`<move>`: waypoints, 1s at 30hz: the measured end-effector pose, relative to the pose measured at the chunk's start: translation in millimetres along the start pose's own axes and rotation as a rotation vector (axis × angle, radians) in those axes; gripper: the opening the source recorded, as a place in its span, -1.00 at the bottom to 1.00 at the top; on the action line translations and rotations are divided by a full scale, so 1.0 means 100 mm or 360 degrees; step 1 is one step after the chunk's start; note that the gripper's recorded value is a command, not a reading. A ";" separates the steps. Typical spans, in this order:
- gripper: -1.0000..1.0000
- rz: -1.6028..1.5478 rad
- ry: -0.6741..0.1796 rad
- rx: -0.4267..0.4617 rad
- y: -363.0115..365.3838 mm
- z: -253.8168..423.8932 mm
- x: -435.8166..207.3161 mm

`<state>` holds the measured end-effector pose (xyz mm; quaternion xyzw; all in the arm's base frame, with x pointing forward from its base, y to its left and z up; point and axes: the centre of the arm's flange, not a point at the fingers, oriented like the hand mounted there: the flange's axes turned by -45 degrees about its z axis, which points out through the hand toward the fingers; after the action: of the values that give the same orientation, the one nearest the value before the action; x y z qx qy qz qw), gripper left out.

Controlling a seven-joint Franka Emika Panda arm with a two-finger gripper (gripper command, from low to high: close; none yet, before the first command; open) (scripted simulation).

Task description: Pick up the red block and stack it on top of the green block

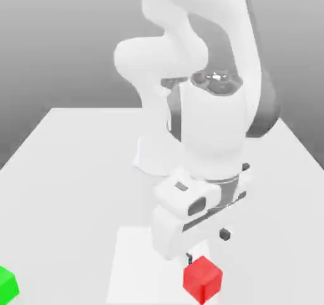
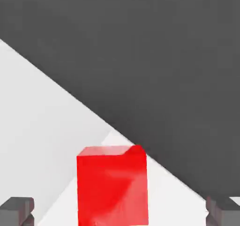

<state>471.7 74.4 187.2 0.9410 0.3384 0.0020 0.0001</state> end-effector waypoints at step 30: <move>-1.00 0.1738 -0.0005 0.0004 2.85 -0.26 -2.24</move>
<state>480.8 -287.7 213.2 0.9799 -0.1995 0.0000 -0.0016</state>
